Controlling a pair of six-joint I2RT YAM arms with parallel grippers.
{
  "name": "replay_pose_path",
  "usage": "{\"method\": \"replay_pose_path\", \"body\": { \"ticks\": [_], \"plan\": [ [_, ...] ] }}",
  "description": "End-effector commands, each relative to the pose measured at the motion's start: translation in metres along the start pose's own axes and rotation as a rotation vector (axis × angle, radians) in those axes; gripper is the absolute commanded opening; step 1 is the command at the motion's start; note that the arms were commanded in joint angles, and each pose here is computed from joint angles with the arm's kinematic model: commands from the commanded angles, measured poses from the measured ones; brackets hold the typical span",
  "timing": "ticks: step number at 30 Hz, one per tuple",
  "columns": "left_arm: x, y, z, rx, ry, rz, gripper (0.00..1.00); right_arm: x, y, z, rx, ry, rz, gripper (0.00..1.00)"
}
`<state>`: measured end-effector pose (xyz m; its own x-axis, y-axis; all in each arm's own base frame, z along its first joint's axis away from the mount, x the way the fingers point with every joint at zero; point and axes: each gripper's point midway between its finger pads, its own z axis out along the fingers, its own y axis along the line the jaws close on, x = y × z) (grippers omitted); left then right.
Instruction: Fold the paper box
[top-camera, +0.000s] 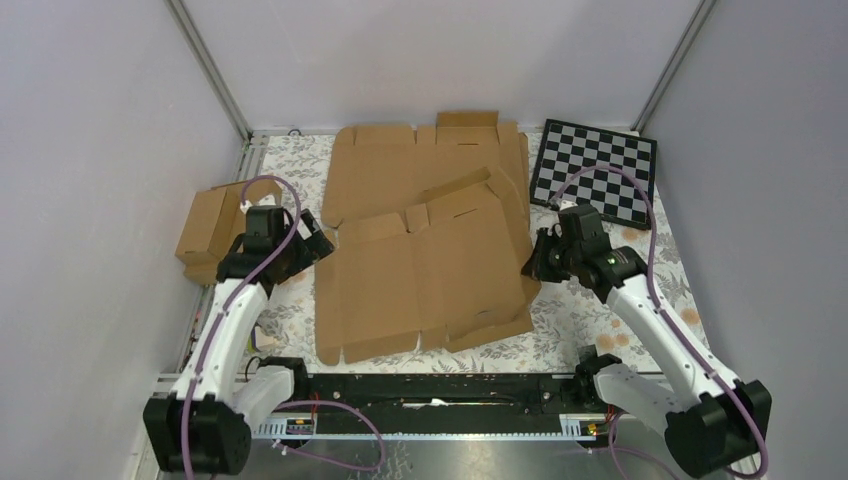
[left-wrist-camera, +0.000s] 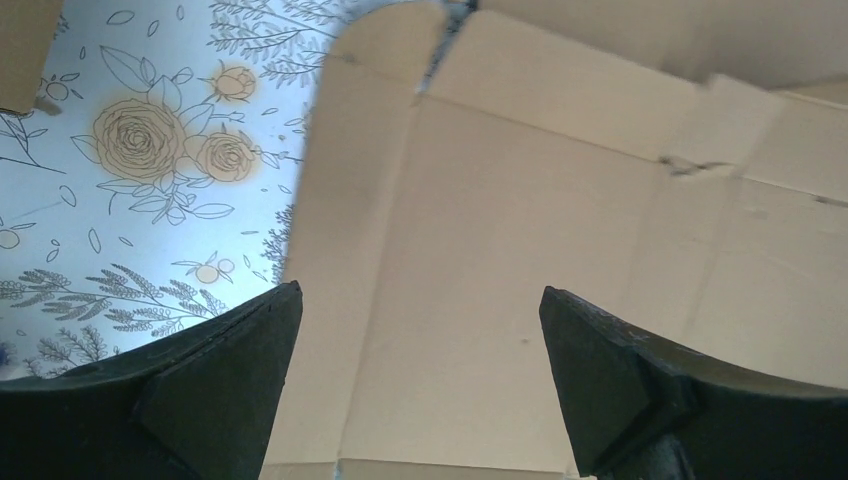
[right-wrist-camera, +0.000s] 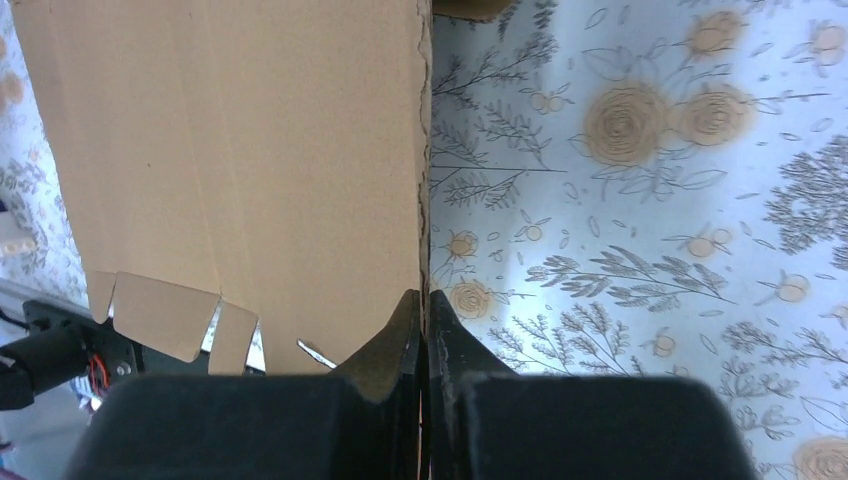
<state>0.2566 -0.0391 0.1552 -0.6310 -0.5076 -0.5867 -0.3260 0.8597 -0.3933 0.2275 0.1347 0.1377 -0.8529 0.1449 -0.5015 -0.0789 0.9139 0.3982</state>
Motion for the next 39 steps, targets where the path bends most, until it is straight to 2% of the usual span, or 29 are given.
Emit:
{"method": "replay_pose_path", "body": {
  "ticks": [1, 7, 15, 19, 25, 27, 31, 35, 37, 39],
  "plan": [
    [-0.017, 0.000, 0.027, -0.008, -0.014, -0.045, 0.99, -0.008, -0.024, -0.012, 0.136, -0.085, 0.037, 0.02],
    [0.015, 0.011, 0.052, -0.003, 0.026, -0.202, 0.99, -0.014, -0.056, -0.016, 0.325, -0.139, 0.099, 0.00],
    [0.051, 0.024, 0.082, 0.027, 0.064, -0.238, 0.99, -0.017, -0.071, -0.008, 0.415, -0.123, 0.080, 0.00],
    [0.049, 0.011, 0.096, 0.132, 0.039, -0.183, 0.99, -0.017, -0.073, -0.004, 0.433, -0.106, 0.070, 0.00],
    [0.028, -0.024, 0.104, 0.373, -0.084, -0.095, 0.99, -0.021, -0.067, -0.003, 0.397, -0.110, 0.057, 0.00],
    [0.030, -0.034, 0.108, 0.433, -0.065, -0.101, 0.98, -0.022, -0.063, -0.004, 0.379, -0.108, 0.054, 0.00],
    [0.039, -0.069, 0.102, 0.654, 0.031, -0.143, 0.87, -0.021, -0.064, -0.004, 0.379, -0.105, 0.050, 0.00],
    [0.038, -0.098, 0.072, 0.876, 0.061, -0.162, 0.62, -0.020, -0.056, -0.004, 0.337, -0.098, 0.043, 0.00],
    [0.032, -0.105, 0.055, 0.934, 0.036, -0.156, 0.53, -0.021, -0.047, -0.005, 0.286, -0.102, 0.033, 0.00],
    [0.026, -0.109, 0.044, 0.950, 0.009, -0.135, 0.40, -0.022, -0.040, -0.006, 0.244, -0.114, 0.025, 0.03]
  ]
}}
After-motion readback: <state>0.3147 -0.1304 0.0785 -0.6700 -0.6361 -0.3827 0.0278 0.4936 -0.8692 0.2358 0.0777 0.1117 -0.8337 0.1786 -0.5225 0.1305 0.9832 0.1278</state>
